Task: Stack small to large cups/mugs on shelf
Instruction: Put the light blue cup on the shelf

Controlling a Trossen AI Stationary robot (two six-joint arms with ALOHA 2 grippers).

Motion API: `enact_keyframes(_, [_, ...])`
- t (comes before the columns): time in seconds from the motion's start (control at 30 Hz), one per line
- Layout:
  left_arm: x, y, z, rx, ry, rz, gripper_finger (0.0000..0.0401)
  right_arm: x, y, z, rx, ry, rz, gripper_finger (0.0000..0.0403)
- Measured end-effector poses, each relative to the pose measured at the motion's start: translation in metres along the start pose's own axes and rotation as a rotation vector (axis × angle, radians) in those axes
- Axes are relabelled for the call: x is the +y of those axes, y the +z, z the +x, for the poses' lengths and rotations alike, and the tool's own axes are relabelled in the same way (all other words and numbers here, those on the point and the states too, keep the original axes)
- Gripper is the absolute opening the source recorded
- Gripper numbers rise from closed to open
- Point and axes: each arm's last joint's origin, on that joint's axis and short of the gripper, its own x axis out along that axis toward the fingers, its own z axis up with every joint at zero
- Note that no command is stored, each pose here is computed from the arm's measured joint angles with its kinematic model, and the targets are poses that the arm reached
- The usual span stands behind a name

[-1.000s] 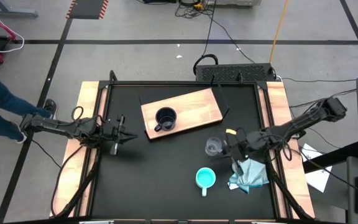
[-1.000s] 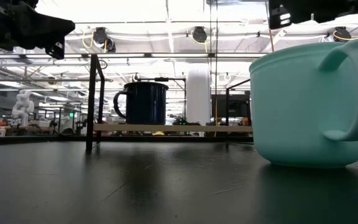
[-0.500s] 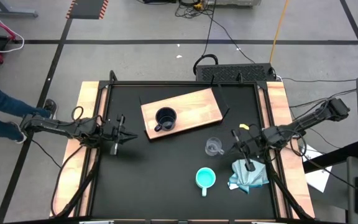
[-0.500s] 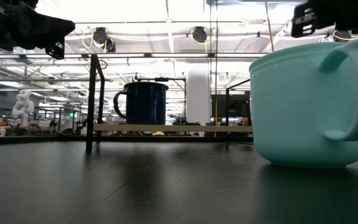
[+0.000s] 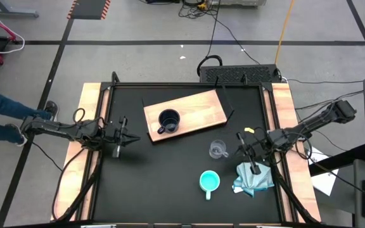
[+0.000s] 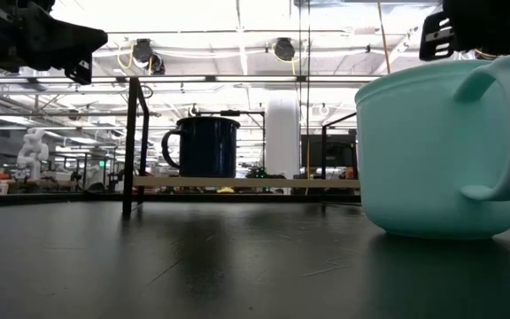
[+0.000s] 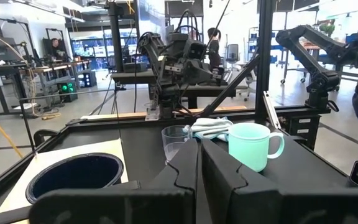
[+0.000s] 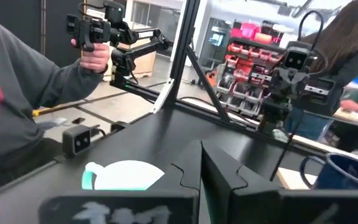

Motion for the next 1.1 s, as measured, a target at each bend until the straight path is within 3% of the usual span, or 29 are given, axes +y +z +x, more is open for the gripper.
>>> enact_keyframes(0.1, [0.000,0.000,0.000,0.000,0.000,0.000,0.0024,-0.003,0.020,0.011,0.054,0.017,0.053,0.0000])
enact_keyframes(0.27, [0.000,0.000,0.000,0.001,-0.001,-0.004,0.0024,-0.003,0.048,0.037,0.339,0.098,0.060,0.0000])
enact_keyframes(0.37, [0.000,0.000,0.000,0.000,-0.001,-0.005,0.0024,-0.004,0.065,0.053,0.377,0.109,0.079,0.0000])
enact_keyframes(0.57, [0.000,0.000,0.000,0.000,0.000,-0.005,0.0024,-0.009,0.071,0.076,0.465,0.091,0.131,0.0006])
enact_keyframes(0.87, [0.000,-0.001,0.000,0.013,-0.001,-0.020,0.0024,-0.017,0.070,0.105,0.590,0.042,0.234,0.0076])
enact_keyframes(1.1, [0.000,-0.004,0.000,0.044,-0.002,-0.027,0.0024,-0.022,0.084,0.127,0.706,0.036,0.263,0.0127])
